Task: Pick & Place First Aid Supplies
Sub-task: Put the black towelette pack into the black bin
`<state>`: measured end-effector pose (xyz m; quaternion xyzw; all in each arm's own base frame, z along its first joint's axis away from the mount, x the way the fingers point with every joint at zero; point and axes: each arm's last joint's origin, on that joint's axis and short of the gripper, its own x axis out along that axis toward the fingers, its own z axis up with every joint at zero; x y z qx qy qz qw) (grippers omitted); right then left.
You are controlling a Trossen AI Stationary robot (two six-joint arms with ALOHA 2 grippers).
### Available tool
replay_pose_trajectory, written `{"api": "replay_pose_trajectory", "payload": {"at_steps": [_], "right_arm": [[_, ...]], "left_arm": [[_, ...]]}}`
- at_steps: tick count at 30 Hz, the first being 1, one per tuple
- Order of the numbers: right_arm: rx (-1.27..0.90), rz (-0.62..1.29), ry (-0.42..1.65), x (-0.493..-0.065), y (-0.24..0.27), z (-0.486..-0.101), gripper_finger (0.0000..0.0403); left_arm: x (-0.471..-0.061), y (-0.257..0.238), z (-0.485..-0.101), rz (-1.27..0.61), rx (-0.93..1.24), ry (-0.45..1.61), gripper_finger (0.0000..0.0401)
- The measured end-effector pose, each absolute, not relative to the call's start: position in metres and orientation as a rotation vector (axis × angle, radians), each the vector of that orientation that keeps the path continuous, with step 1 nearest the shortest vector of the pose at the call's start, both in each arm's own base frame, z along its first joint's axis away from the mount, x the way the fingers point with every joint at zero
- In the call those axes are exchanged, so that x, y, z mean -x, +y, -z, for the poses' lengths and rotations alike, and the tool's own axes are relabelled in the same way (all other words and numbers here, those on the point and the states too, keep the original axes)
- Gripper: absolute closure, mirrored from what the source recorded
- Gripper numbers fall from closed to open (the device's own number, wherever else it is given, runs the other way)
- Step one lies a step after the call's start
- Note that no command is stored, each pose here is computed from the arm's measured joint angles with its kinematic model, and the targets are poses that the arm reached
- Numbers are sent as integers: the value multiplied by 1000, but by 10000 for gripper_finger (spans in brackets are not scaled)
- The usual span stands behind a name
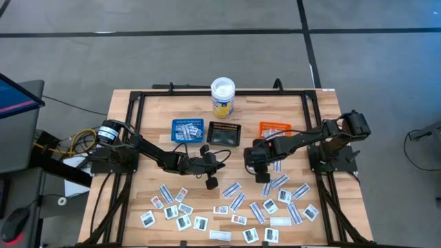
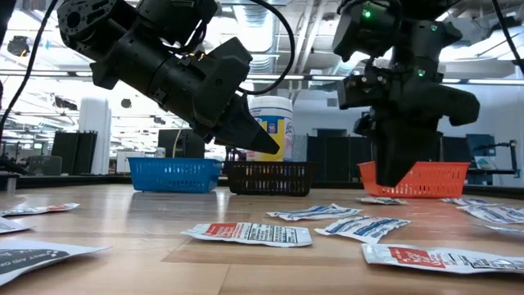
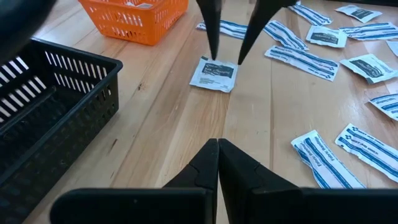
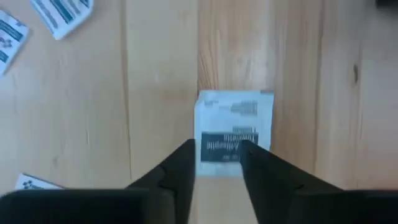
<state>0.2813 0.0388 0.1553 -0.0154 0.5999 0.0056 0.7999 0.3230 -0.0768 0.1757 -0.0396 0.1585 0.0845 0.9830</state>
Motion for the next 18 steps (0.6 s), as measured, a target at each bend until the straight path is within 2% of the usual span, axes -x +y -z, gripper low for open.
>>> {"api": "replay_pose_trajectory", "payload": {"at_steps": [5, 9, 18], "right_arm": [[46, -27, 1210, -287, 37, -155, 220], [45, -25, 1187, -287, 35, -152, 191], [21, 17, 1216, -279, 21, -139, 190]], "left_arm": [[-323, -77, -176, -170, 80, 319, 390], [-323, -77, -176, -170, 80, 319, 390], [-323, -77, -176, -170, 80, 319, 390]]}}
